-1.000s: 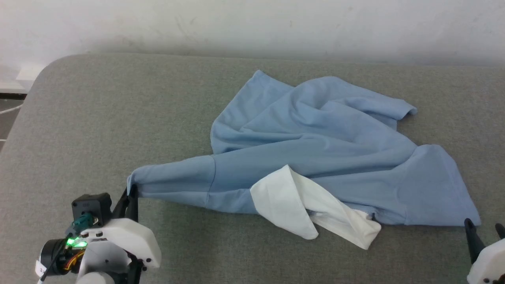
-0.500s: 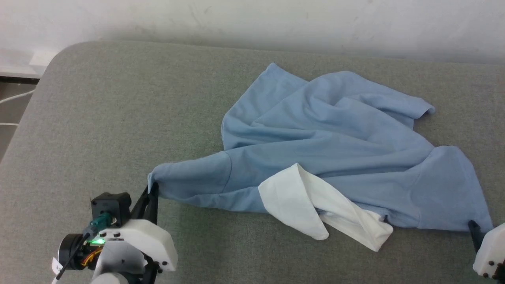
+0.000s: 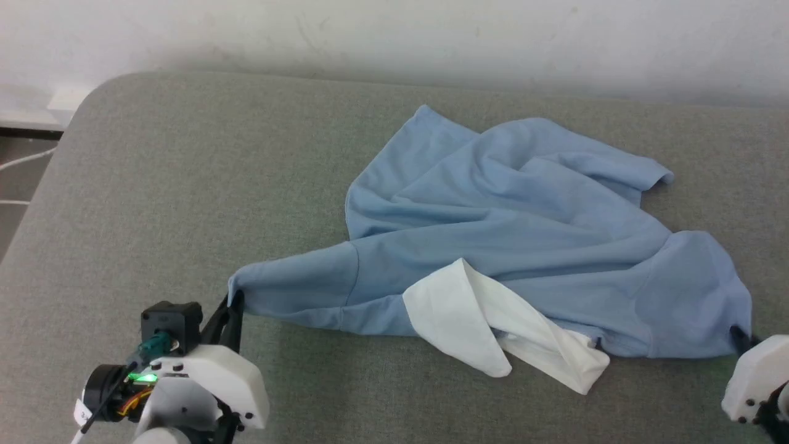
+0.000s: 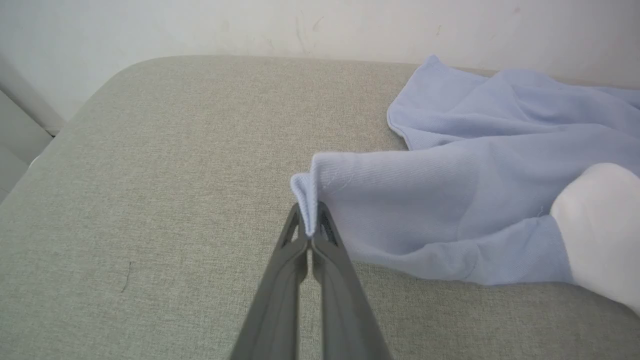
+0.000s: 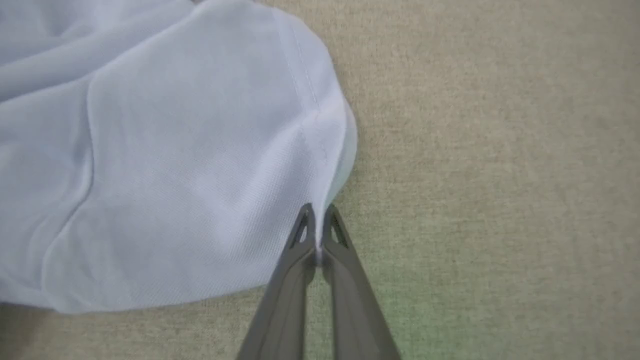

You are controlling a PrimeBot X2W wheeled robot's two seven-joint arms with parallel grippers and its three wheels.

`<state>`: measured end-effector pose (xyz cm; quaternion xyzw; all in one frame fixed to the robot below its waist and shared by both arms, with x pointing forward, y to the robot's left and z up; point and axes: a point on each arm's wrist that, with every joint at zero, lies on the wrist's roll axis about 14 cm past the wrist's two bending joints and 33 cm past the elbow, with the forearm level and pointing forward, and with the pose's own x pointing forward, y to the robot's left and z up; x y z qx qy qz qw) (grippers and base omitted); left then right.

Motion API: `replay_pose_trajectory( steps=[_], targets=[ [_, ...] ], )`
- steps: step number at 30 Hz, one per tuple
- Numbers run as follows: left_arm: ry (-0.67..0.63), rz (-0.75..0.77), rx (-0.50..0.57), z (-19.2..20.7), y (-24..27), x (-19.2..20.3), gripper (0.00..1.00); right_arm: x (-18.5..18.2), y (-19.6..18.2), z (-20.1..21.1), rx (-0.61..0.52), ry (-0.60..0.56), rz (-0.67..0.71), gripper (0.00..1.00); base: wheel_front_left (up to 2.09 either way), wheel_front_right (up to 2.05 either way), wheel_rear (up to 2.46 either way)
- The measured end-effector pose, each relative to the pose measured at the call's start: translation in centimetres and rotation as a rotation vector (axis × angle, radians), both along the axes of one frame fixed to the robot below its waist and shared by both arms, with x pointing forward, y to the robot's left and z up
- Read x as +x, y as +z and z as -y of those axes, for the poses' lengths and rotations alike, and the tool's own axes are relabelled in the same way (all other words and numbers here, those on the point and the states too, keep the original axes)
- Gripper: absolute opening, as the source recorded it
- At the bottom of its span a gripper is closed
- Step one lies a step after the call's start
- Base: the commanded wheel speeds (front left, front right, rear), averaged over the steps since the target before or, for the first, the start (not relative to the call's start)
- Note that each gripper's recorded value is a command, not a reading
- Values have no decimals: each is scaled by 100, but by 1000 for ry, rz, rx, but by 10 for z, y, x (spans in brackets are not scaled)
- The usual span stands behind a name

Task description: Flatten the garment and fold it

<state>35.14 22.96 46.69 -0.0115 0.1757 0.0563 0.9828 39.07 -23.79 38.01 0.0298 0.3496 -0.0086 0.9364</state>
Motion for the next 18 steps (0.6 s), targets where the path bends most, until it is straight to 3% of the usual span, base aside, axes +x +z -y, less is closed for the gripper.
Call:
replay_pose_trajectory(
  steps=[7, 13, 18],
  targets=[
    [-34, 150, 43, -4, 48, 4, 0, 30, 89, 7, -31, 40, 310, 0, 0, 0, 0],
    [-60, 424, 78, -5, 136, 20, 0, 48, 196, 16, -37, 62, 595, 0, 0, 0, 0],
    [-103, 643, 130, 1, 213, 21, 0, 48, 265, 20, -47, 81, 752, 0, 0, 0, 0]
  ],
)
